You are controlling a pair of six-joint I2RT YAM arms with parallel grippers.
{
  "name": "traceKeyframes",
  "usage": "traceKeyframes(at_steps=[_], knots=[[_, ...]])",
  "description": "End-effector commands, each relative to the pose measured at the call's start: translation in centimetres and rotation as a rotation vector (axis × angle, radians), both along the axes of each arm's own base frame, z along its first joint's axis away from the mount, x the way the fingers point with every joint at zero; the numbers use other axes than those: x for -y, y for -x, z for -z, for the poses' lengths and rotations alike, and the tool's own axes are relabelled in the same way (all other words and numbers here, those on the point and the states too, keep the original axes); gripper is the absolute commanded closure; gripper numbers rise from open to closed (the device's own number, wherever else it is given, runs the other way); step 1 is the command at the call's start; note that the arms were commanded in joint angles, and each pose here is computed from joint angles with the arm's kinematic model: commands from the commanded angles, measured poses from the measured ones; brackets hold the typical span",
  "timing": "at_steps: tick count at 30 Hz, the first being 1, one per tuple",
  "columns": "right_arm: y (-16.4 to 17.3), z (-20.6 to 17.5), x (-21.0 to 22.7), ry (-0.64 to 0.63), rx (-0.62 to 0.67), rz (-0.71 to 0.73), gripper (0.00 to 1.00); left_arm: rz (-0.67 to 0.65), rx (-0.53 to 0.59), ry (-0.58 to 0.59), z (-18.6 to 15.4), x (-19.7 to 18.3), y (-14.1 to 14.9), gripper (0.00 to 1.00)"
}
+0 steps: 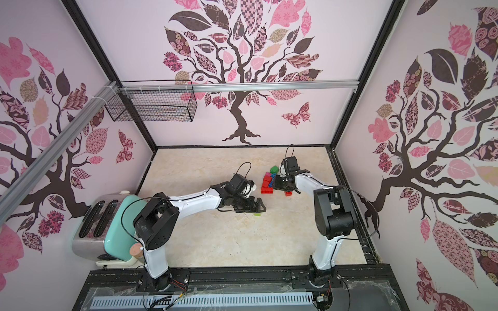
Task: Assemble the number 4 with lego
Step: Adjust the lego brick at the center of the board, then pick up the lego brick from the center of the board.
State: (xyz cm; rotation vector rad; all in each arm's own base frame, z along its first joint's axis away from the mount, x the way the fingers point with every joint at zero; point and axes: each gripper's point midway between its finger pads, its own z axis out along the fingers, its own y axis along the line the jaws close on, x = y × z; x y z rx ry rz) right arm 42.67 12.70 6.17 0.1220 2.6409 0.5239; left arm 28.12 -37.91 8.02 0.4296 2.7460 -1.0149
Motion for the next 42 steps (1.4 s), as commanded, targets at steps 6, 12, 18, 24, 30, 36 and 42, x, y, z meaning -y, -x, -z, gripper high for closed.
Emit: traceKeyframes(at_steps=[6, 12, 18, 24, 30, 36, 42], knots=[[-2.5, 1.6, -0.4, 0.041, -0.009, 0.042, 0.45, -0.028, 0.066, -0.071, -0.5, -1.6, -0.5, 0.02], [-3.2, 3.3, -0.8, 0.156, -0.028, 0.033, 0.43, -0.049, 0.075, -0.092, -0.4, -2.3, -0.9, 0.02], [-3.1, 4.4, -0.1, 0.291, -0.052, 0.044, 0.42, -0.058, 0.076, -0.103, -0.2, -2.8, -1.0, 0.02], [-1.2, 3.5, 1.4, 0.341, -0.024, 0.071, 0.44, -0.066, 0.076, -0.109, -0.1, -3.2, -1.1, 0.02], [-0.6, 3.3, 1.6, 0.344, -0.027, 0.066, 0.44, -0.068, 0.073, -0.109, 0.1, -3.2, -1.1, 0.02], [-2.0, 3.4, 0.9, 0.325, -0.011, 0.060, 0.41, -0.077, 0.076, -0.111, 0.1, -3.5, -1.0, 0.02], [-2.8, 3.6, 0.7, 0.341, -0.006, 0.034, 0.52, -0.078, 0.074, -0.116, 0.2, -3.6, -1.0, 0.02]])
